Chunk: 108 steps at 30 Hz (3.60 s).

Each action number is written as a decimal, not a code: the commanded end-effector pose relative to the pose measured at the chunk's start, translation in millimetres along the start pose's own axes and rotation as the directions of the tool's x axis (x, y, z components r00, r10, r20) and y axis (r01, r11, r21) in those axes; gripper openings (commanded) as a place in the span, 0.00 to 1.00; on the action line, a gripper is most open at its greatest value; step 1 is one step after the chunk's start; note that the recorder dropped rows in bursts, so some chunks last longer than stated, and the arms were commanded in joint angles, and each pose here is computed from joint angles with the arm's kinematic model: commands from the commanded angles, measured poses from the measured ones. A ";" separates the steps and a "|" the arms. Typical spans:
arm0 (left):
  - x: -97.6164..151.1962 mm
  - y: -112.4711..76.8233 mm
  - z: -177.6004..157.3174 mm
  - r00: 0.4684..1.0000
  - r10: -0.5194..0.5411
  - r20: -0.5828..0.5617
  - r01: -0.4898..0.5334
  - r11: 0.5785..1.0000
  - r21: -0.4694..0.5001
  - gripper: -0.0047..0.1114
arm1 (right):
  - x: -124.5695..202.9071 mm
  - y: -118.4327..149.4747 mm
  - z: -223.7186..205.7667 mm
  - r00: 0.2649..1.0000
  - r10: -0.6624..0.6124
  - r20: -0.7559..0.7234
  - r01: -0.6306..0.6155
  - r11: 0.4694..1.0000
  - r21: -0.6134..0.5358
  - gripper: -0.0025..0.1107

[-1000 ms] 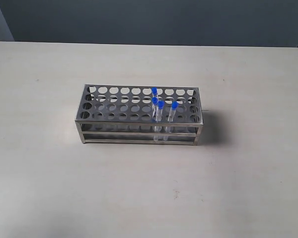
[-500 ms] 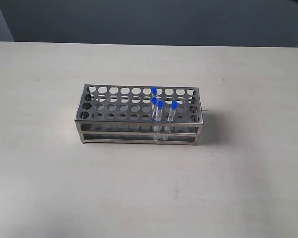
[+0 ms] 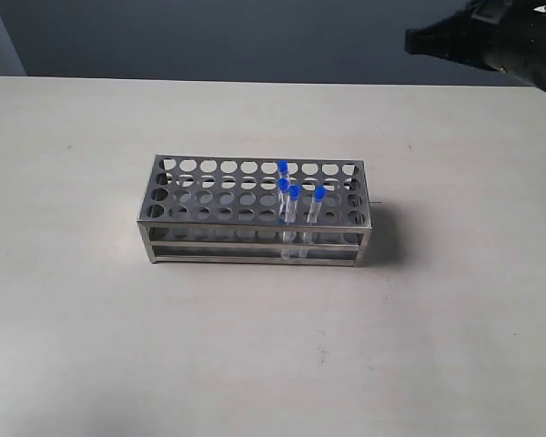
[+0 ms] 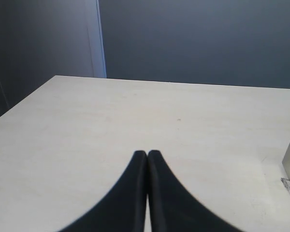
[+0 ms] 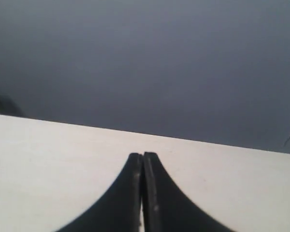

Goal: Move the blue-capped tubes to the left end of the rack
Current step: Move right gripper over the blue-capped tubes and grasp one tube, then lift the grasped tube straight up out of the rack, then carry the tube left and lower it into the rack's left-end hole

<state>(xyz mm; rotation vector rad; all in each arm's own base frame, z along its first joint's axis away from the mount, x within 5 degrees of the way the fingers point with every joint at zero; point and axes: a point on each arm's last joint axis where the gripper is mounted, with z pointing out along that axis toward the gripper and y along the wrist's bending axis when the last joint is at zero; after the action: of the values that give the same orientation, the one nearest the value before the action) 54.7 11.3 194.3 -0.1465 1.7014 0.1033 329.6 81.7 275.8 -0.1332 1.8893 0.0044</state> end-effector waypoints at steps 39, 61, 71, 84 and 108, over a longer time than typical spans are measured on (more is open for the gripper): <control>1.2 -0.4 0.0 1.000 -0.001 -0.003 0.001 1.000 0.009 0.04 | 132.0 52.7 -72.9 0.989 -0.020 0.148 0.109 0.773 -0.625 0.50; 1.2 -0.4 0.0 1.000 -0.003 -0.003 0.003 1.000 0.009 0.04 | 158.1 74.3 -15.1 0.995 -0.066 0.080 0.103 0.726 -0.679 0.46; 1.2 -0.5 0.0 1.000 -0.004 -0.003 0.004 1.000 0.009 0.04 | 161.1 75.5 -10.5 0.998 -0.053 0.041 0.067 0.731 -0.679 0.17; 1.2 -0.5 0.0 1.000 -0.006 -0.003 0.006 1.000 0.009 0.04 | 103.6 65.6 -38.1 0.983 -0.049 0.176 0.151 0.762 -0.630 0.02; 1.2 -0.4 0.0 1.000 -0.003 -0.003 0.004 1.000 0.009 0.04 | 8.5 192.7 27.5 0.950 -0.129 0.283 0.309 0.494 -0.813 0.02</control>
<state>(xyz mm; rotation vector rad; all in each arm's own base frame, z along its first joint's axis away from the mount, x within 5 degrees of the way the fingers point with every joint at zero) 54.7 11.3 194.3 -0.1465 1.7014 0.1033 329.6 265.7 252.3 -1.0267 1.4910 0.7722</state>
